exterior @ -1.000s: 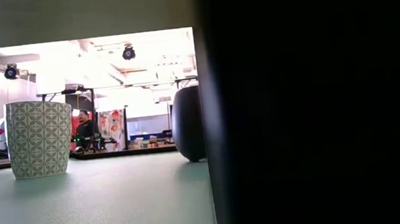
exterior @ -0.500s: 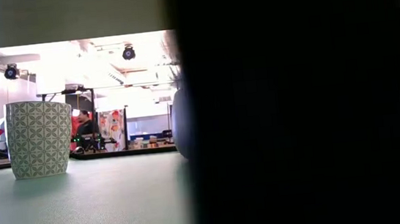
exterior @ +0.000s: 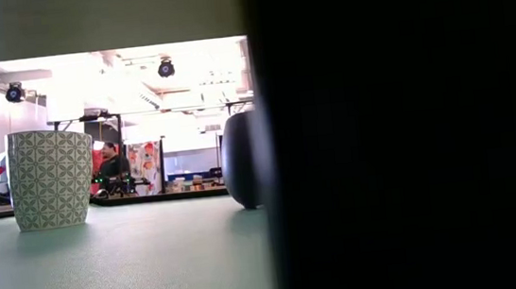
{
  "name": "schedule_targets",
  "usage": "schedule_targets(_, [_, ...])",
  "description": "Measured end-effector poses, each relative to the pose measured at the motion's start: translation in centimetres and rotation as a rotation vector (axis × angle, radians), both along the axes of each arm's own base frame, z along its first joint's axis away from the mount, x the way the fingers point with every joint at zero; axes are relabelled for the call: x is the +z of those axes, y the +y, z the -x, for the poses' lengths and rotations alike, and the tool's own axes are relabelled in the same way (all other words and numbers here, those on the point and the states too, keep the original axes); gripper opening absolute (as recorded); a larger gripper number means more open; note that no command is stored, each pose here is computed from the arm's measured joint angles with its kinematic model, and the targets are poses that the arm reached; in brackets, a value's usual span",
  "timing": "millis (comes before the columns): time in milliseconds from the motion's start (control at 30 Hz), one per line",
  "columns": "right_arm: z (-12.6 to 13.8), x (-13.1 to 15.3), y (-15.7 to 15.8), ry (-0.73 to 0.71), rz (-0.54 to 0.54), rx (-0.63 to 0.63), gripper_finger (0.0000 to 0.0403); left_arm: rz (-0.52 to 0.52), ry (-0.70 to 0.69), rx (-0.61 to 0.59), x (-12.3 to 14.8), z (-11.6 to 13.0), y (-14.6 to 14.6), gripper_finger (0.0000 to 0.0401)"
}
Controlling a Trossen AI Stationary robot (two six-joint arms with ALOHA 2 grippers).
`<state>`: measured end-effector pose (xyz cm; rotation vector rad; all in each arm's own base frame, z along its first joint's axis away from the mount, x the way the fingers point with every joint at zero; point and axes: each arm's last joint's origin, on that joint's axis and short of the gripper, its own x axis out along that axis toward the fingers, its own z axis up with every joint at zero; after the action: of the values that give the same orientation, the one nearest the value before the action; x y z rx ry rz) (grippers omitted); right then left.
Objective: Place coffee mugs
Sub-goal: Put the red patterned mug on the shelf
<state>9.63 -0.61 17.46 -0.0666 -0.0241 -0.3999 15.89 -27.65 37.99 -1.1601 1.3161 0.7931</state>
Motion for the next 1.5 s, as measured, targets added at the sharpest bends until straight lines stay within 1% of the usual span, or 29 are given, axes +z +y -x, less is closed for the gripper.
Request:
schedule_targets(267, [0.0, 0.0, 0.0, 0.0, 0.0, 0.0, 0.0082, 0.015, -0.01, -0.003, 0.5, 0.1, 0.1, 0.009])
schedule_targets(433, [0.0, 0.0, 0.0, -0.001, 0.0, 0.0, 0.0082, 0.053, -0.038, -0.022, 1.6, 0.1, 0.2, 0.0102])
schedule_targets(533, [0.0, 0.0, 0.0, 0.0, 0.0, 0.0, 0.0082, 0.064, -0.05, -0.027, 2.0, 0.1, 0.2, 0.0103])
schedule_targets(767, [0.0, 0.0, 0.0, 0.0, 0.0, 0.0, 0.0082, 0.055, -0.068, -0.023, 2.1, 0.2, 0.4, 0.0104])
schedule_targets(900, [0.0, 0.0, 0.0, 0.0, 0.0, 0.0, 0.0082, 0.089, -0.094, -0.021, 3.1, 0.3, 0.7, 0.0104])
schedule_targets(967, [0.0, 0.0, 0.0, 0.0, 0.0, 0.0, 0.0082, 0.102, -0.106, -0.034, 3.6, 0.4, 0.9, 0.0104])
schedule_targets(1067, [0.0, 0.0, 0.0, 0.0, 0.0, 0.0, 0.0082, 0.103, -0.124, -0.083, 4.0, 0.6, 1.3, 0.0104])
schedule_targets(1233, [0.0, 0.0, 0.0, 0.0, 0.0, 0.0, 0.0082, 0.091, -0.139, -0.145, 4.2, 1.3, 2.4, 0.0104])
schedule_targets(1367, [0.0, 0.0, 0.0, 0.0, 0.0, 0.0, 0.0082, 0.075, -0.131, -0.155, 3.9, 2.1, 3.9, 0.0104])
schedule_targets(1500, [0.0, 0.0, 0.0, 0.0, 0.0, 0.0, 0.0082, 0.044, -0.124, -0.202, 3.3, 3.0, 5.4, 0.0104])
